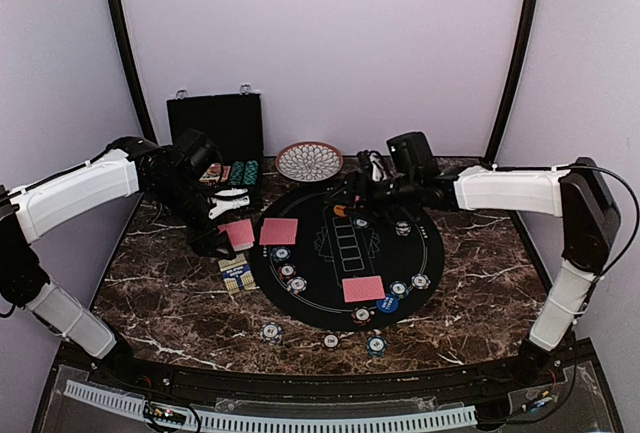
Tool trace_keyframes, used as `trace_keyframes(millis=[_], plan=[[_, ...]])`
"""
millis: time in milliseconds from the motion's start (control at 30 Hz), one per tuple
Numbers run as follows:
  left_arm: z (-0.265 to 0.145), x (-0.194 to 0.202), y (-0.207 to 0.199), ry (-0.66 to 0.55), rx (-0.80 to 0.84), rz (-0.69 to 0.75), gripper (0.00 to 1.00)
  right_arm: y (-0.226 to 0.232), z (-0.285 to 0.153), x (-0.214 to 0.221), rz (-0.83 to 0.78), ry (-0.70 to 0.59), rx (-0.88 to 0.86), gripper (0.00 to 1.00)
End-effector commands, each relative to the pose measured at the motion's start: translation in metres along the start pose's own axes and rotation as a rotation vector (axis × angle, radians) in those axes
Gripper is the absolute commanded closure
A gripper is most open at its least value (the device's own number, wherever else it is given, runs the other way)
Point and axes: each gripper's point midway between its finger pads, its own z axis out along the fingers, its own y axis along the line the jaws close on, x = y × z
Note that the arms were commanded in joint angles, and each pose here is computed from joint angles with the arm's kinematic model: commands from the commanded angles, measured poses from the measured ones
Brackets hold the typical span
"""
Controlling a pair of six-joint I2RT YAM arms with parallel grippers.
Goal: Distribute texas hold em gaming equipment
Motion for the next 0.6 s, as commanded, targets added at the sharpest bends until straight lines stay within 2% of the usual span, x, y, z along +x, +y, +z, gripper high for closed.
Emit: trace_keyframes(millis=[0, 267, 567], plan=[[-0.008, -0.009, -0.002, -0.037, 0.007, 0.016, 1.0, 0.059, 0.012, 0.039, -0.011, 0.051, -0.19, 0.24], [-0.009, -0.012, -0.002, -0.047, 0.014, 0.01, 1.0, 0.11, 0.057, 0.104, -0.024, 0.171, -0.308, 0.21], [-0.009, -0.013, -0.004, -0.049, 0.021, 0.008, 1.0, 0.139, 0.084, 0.115, -0.025, 0.206, -0.392, 0.2]])
